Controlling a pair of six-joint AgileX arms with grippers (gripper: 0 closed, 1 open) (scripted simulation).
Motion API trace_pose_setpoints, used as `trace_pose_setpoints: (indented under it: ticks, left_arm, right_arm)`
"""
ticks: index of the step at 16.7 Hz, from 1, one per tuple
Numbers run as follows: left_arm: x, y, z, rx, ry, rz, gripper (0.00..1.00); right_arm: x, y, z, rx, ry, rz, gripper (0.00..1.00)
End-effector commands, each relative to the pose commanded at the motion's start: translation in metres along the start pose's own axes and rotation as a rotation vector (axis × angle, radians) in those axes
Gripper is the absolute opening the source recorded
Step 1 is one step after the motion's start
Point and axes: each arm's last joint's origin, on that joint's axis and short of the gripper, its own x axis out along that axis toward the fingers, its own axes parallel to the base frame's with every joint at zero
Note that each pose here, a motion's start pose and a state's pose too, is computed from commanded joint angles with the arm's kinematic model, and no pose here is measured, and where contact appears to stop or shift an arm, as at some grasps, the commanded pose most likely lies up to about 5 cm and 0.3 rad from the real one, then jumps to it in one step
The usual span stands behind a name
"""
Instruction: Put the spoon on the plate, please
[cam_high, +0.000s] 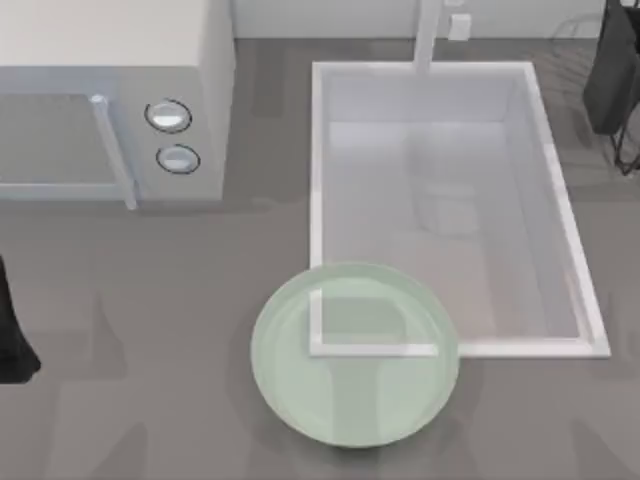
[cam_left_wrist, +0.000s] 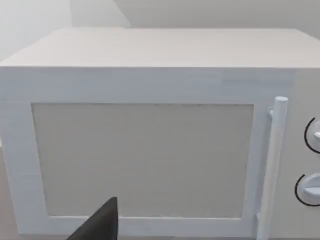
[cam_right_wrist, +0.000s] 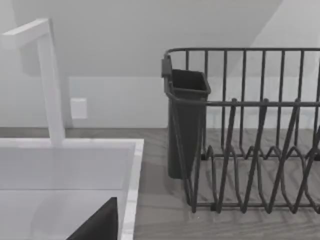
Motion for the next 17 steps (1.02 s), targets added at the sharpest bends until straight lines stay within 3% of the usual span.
trace_pose_setpoints:
  ticks: [4,8,13,17]
  left_arm:
    - [0.000,0.000,0.000,0.000,0.000,0.000,1.00]
    - [0.000,0.000,0.000,0.000,0.000,0.000,1.00]
    - [0.000,0.000,0.000,0.000,0.000,0.000,1.00]
    - [0.000,0.000,0.000,0.000,0.000,0.000,1.00]
  right_arm:
    - [0.000,-0.001,0.006,-0.014,0.024,-0.013,1.00]
    - [0.006,-0.008,0.034,-0.086,0.183,-0.064,1.00]
    - [0.045,-0.026,0.065,-0.184,0.614,-0.096,1.00]
    - [0.095,-0.053,0.065,-0.209,1.029,-0.054,1.00]
